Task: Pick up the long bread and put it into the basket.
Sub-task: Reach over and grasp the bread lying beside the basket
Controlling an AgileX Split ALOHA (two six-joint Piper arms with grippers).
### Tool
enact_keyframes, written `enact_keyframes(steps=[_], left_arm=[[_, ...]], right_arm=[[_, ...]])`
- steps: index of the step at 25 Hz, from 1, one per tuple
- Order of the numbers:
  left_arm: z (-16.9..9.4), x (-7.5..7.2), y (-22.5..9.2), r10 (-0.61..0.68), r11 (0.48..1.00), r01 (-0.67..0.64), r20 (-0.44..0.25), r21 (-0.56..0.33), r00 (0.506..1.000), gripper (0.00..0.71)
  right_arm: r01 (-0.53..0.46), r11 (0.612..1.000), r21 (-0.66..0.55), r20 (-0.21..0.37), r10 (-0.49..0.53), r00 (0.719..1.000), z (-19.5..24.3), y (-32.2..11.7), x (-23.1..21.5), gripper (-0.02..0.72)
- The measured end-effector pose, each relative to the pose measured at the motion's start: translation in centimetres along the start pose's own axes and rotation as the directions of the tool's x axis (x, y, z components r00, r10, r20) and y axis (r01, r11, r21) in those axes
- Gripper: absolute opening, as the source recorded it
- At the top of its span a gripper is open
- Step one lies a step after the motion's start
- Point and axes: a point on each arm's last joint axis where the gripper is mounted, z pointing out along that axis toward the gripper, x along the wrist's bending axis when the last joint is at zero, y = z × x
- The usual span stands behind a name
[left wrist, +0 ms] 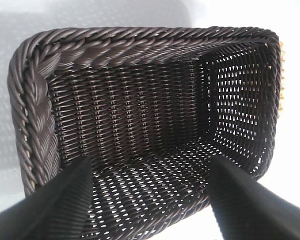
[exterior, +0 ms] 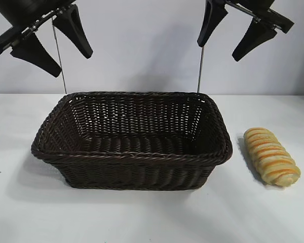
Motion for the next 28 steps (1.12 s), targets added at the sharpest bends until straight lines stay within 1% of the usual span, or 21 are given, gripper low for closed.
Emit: enact_keyframes(steps=[2,4,6,8,16,22,26,28], left_arm=[[0.0,0.0,0.0,0.0,1.0,0.0,0.0,0.0,1.0,0.484],[0.0,0.0,0.0,0.0,1.0,0.0,0.0,0.0,1.0,0.484],[0.0,0.0,0.0,0.0,1.0,0.0,0.0,0.0,1.0,0.484],[0.0,0.0,0.0,0.0,1.0,0.0,0.0,0.0,1.0,0.484],[0.0,0.0,0.0,0.0,1.0,0.0,0.0,-0.001,1.0,0.484],[0.0,0.0,0.0,0.0,1.0,0.0,0.0,-0.001,1.0,0.484],[0.0,0.0,0.0,0.0,1.0,0.0,-0.001,-0.001,1.0,0.484],[0.0,0.0,0.0,0.0,1.0,0.0,-0.001,-0.001,1.0,0.484]], right_arm=[[-0.001,1.0,-0.004,0.065,0.001,0.998,0.0,0.0,-0.6,0.538],[-0.003,1.0,-0.009,0.117,0.004,0.993,0.0,0.1,-1.1,0.538],[-0.006,1.0,-0.013,0.152,0.007,0.988,-0.1,0.1,-1.4,0.538],[-0.014,1.0,-0.016,0.17,0.017,0.985,-0.1,0.1,-1.6,0.538],[-0.064,0.998,-0.025,0.182,0.067,0.981,-0.3,0.2,-3.3,0.538],[-0.082,0.996,-0.018,0.154,0.084,0.985,-0.1,0.2,-3.3,0.538],[-0.1,0.994,0.045,0.133,0.093,0.987,1.6,-0.6,-3.3,0.538],[-0.109,0.989,0.103,0.14,0.094,0.986,2.9,-1.7,-3.5,0.538]])
